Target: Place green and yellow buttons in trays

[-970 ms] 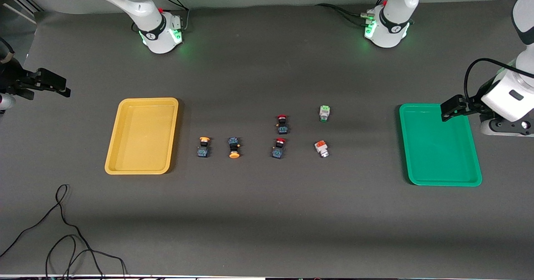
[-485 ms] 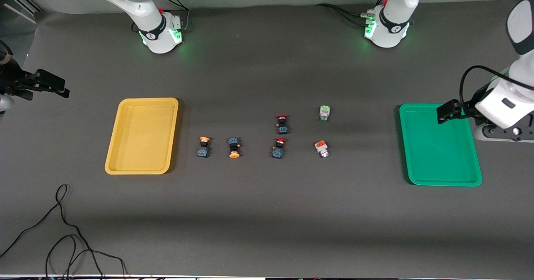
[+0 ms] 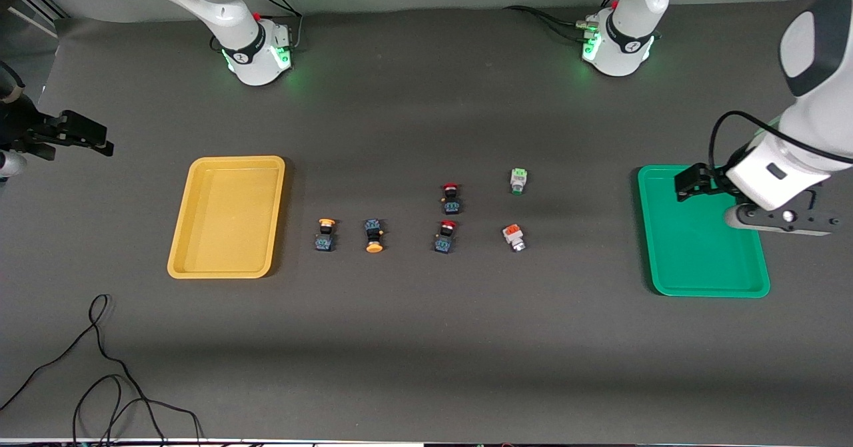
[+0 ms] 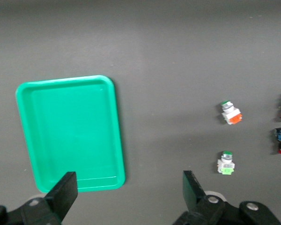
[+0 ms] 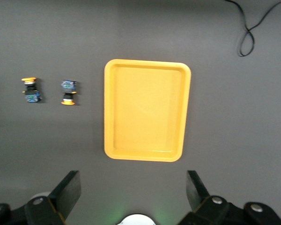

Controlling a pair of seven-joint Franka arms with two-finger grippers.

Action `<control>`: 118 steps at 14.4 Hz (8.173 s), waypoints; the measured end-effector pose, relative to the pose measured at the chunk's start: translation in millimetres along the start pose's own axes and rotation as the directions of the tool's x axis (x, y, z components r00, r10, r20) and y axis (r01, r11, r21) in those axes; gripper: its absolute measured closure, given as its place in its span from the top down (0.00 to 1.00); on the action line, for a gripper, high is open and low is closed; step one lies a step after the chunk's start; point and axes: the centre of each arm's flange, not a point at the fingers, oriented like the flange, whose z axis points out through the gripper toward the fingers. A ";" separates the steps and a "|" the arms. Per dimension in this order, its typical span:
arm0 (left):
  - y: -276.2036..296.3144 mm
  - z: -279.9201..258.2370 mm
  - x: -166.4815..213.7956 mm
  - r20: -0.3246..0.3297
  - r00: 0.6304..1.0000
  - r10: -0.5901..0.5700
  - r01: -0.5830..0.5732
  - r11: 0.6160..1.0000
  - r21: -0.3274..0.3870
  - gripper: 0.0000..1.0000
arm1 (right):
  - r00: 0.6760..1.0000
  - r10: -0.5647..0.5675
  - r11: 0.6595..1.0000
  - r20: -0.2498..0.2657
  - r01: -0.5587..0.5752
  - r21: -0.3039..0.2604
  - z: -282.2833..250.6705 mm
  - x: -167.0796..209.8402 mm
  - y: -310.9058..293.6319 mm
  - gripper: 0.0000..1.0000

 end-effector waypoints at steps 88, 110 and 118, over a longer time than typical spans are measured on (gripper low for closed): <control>-157.5 344.3 -34.2 -0.026 0.997 -0.078 0.079 0.997 0.026 0.97 | 0.983 0.157 0.985 0.090 -0.163 0.062 250.7 64.2 -252.3 1.00; 186.1 306.0 16.2 -0.015 0.947 -0.321 0.320 0.946 -0.048 0.99 | 0.989 0.144 0.989 -0.021 -0.143 0.050 463.5 43.6 -341.7 0.45; 237.0 358.5 17.3 -0.013 0.911 -0.411 0.410 0.910 -0.059 0.97 | 0.971 0.232 0.973 0.051 -0.232 -0.010 316.8 59.0 -286.7 0.44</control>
